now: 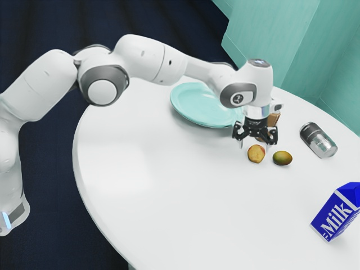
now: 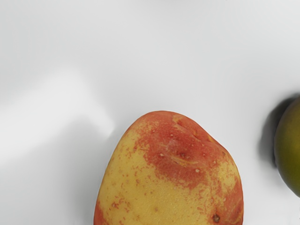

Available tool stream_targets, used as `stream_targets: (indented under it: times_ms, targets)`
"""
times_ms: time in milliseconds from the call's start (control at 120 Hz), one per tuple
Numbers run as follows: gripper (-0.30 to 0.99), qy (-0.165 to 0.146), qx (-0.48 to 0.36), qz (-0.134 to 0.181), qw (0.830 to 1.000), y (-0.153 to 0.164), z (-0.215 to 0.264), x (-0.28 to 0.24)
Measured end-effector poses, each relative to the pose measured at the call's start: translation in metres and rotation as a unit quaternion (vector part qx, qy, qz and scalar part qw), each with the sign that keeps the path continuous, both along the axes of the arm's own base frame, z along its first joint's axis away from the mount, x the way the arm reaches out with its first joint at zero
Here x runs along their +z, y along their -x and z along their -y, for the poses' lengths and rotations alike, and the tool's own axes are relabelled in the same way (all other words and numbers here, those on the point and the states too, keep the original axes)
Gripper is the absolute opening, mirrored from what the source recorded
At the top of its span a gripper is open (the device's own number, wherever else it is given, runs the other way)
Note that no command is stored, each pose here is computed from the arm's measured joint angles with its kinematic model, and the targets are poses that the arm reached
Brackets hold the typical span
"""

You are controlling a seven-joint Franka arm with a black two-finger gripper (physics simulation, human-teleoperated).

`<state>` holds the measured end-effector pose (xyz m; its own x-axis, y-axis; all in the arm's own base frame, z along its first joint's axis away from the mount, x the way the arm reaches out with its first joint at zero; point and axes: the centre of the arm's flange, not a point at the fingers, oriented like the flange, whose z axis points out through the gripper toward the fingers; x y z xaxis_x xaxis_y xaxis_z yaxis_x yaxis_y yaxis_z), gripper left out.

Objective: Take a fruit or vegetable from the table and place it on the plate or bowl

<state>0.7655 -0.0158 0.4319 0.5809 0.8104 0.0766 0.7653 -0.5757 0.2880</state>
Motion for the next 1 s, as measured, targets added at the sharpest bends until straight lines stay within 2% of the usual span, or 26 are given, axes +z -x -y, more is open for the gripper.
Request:
stream_targets:
  times_ms: [483,867,933,1000]
  targets:
    - [0.69,0.011,0.034,0.013,0.999,-0.010,0.005,-0.011]
    - [0.69,0.013,0.049,0.008,0.999,-0.013,0.000,-0.028]
    - [0.64,0.013,0.050,0.010,0.999,-0.013,0.000,-0.026]
    - [0.51,0.011,0.053,0.011,0.998,-0.013,-0.003,-0.024]
